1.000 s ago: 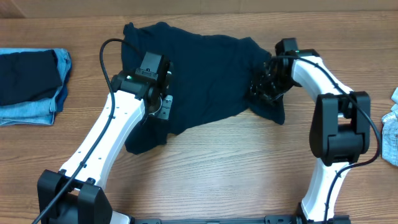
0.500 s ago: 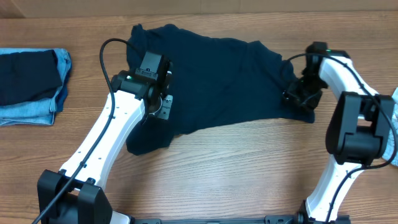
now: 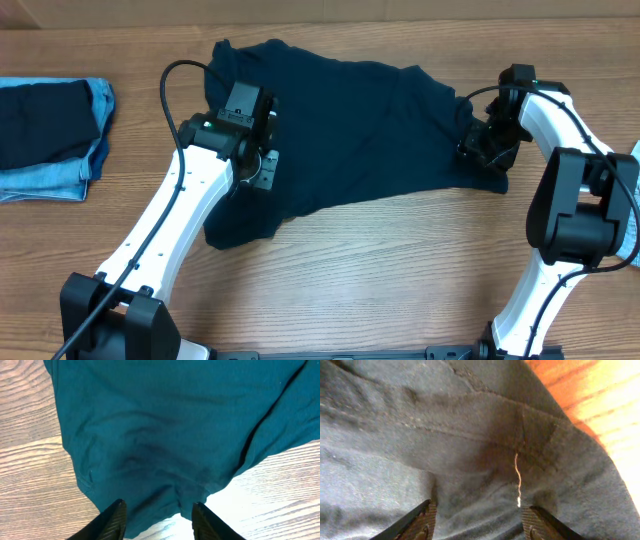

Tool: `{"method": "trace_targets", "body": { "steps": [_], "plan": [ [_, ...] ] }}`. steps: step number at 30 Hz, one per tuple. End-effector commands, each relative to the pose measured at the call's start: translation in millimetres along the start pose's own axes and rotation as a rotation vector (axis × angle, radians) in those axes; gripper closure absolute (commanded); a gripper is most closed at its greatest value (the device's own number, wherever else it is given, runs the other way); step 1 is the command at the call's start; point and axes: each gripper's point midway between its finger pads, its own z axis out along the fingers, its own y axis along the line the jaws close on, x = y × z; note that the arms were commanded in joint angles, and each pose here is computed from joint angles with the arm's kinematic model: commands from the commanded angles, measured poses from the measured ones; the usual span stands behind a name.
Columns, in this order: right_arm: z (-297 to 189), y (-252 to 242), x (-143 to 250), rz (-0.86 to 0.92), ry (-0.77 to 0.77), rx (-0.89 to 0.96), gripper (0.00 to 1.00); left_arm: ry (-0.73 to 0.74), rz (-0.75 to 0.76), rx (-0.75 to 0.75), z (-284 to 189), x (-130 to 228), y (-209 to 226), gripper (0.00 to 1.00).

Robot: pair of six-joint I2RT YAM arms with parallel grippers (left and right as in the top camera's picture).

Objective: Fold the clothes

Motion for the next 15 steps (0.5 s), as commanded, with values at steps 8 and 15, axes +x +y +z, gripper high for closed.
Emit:
{"method": "trace_targets", "body": {
  "steps": [8, 15],
  "plan": [
    [-17, -5, -15, 0.125, -0.091, 0.036, 0.68, -0.024, 0.003, 0.012, -5, -6, -2, 0.51],
    [-20, -5, -20, 0.124, -0.109, 0.037, 0.96, -0.025, 0.002, 0.012, -5, -6, -2, 0.51]
  ]
}}
